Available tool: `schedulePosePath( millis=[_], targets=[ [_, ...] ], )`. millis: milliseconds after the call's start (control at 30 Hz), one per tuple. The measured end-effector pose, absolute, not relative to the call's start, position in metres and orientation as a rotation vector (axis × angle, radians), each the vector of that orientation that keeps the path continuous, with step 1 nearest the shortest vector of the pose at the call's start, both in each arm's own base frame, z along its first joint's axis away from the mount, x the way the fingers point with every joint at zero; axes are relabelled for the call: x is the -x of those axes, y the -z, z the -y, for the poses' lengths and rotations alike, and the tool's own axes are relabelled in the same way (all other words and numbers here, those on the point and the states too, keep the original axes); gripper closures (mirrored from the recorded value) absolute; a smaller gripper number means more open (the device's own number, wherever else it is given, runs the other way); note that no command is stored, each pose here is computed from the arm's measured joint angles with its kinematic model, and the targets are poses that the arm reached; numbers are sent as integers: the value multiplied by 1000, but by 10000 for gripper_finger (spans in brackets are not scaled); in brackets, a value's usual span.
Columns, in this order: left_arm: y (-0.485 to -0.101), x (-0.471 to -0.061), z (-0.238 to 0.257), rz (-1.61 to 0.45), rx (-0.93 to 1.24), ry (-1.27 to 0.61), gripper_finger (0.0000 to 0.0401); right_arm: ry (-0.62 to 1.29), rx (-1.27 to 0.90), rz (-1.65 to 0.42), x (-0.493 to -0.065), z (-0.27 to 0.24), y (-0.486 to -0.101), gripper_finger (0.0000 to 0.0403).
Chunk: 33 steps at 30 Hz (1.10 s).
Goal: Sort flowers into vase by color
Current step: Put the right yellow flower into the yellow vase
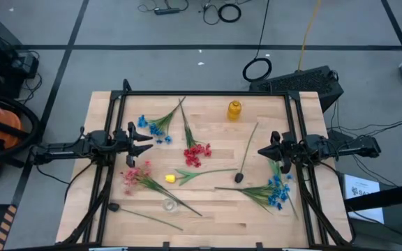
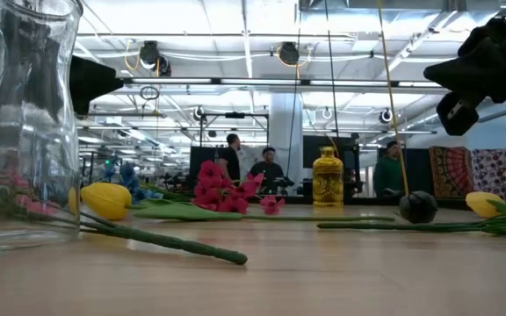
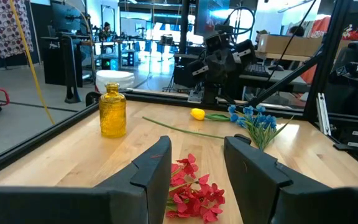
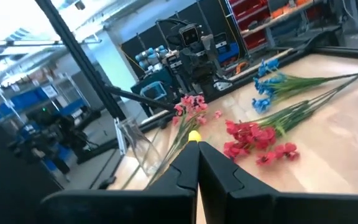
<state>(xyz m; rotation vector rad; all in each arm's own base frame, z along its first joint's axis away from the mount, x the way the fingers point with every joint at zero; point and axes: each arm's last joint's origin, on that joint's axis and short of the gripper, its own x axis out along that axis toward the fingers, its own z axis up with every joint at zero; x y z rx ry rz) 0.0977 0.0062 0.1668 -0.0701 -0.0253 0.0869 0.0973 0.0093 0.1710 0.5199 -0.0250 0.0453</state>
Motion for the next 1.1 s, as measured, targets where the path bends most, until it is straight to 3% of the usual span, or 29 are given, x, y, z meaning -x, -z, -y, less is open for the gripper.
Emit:
schedulePosePath(
  millis=[333, 600, 867, 1100],
  targets=[
    [-167, -98, -6, 26, 70, -87, 247, 52, -406, 104, -97, -6, -176, 403],
    [-167, -98, -6, 25, 70, -87, 247, 146, -322, 234, -91, -2, -219, 403],
    [-167, -98, -6, 26, 70, -87, 247, 403, -247, -103, -101, 2, -293, 403],
    [-167, -98, -6, 26, 70, -87, 247, 615, -339, -477, -127, 1, -323, 403]
  ],
)
